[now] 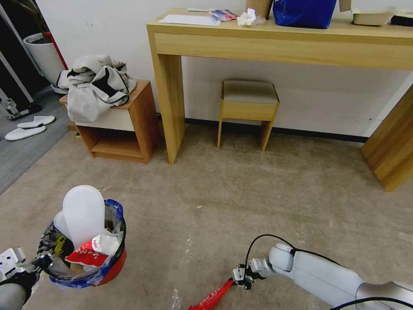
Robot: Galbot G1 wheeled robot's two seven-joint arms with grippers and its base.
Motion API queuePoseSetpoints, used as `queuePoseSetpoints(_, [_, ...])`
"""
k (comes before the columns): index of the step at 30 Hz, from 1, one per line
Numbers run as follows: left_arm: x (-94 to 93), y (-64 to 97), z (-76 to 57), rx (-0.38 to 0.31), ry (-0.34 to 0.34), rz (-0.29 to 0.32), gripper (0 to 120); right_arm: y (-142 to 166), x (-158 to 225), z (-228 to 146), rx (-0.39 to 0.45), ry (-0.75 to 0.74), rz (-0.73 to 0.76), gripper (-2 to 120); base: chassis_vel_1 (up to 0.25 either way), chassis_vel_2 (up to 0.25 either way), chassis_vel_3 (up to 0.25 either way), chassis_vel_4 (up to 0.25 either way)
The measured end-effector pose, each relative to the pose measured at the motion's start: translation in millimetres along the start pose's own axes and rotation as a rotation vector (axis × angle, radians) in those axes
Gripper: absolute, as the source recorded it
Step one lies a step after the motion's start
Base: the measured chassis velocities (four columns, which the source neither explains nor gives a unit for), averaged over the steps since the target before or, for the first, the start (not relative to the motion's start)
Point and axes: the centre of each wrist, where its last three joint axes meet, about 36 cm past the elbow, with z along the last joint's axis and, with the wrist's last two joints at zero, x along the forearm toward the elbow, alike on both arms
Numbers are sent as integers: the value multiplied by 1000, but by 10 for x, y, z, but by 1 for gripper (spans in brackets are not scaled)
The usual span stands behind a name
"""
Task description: Pick up the trash bin and place the garbage on the floor into it.
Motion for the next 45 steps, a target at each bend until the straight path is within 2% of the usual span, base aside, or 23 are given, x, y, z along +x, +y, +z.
queuePoseSetpoints(19, [-3,-3,6,-4,4,1,1,-30,411,151,-45,-33,147,0,0,0,0,0])
queuePoseSetpoints(29, [10,-22,10,-3,1,5,1,-218,638,-4,-36,-128,280,0,0,0,0,0])
queuePoseSetpoints(45, [17,-31,20,0,1,6,1,-372,791,-147,-24,-242,397,0,0,0,0,0])
